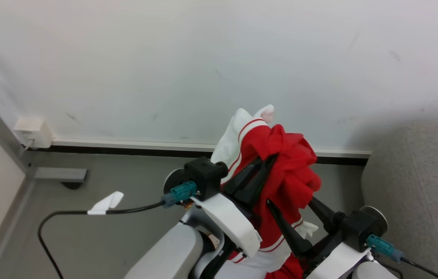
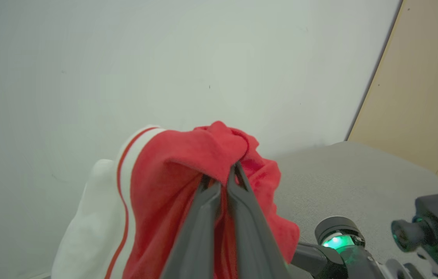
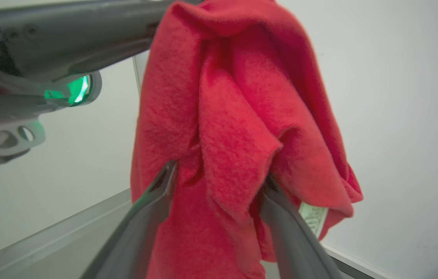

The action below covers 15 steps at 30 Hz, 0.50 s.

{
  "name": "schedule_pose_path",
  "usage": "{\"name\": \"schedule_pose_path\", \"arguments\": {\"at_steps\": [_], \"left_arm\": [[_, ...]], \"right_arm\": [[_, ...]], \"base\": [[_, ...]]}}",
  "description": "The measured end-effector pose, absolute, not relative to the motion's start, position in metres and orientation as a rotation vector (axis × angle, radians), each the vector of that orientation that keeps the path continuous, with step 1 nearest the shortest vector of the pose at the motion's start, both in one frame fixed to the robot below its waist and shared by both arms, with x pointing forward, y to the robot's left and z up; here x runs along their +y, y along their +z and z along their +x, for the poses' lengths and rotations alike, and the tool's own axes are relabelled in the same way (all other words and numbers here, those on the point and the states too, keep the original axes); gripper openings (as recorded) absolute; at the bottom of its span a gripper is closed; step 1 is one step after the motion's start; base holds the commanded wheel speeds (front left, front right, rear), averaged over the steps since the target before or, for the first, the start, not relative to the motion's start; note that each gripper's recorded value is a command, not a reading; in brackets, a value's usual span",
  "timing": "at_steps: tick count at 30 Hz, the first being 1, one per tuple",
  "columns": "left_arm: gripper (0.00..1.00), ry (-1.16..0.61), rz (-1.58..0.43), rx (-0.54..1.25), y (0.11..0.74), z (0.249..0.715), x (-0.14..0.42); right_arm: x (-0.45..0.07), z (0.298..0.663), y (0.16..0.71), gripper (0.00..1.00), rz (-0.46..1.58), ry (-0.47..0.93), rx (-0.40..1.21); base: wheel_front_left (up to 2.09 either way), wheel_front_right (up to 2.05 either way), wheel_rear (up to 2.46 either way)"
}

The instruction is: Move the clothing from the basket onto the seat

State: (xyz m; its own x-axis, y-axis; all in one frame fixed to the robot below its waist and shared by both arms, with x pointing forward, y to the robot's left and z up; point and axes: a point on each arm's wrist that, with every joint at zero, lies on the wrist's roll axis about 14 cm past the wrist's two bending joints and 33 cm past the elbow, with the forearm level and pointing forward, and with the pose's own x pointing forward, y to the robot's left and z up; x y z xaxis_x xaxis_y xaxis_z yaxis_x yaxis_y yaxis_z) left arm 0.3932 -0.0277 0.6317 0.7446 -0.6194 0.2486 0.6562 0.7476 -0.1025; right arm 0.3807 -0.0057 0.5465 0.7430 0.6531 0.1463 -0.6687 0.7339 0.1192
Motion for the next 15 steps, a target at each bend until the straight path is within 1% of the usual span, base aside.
{"name": "schedule_pose_path", "arguments": {"at_steps": [5, 13, 15], "left_arm": [[0.0, -0.719, -0.184, -0.201, 0.631, 0.383, -0.029], [0.0, -0.741, -0.185, -0.185, 0.629, 0.368, -0.033], [0.0, -0.738, -0.186, -0.184, 0.629, 0.367, -0.033]], "right_arm": [[0.012, 0.379, 0.538, 1.0, 0.167, 0.778, -0.061], [0.029, 0.383, 0.541, 1.0, 0.171, 0.81, -0.054], [0.03, 0.384, 0.542, 0.49, 0.176, 0.813, -0.054]], "base": [[0.0, 0.0, 0.0], [0.0, 0.0, 0.0], [0.0, 0.0, 0.0]]}}
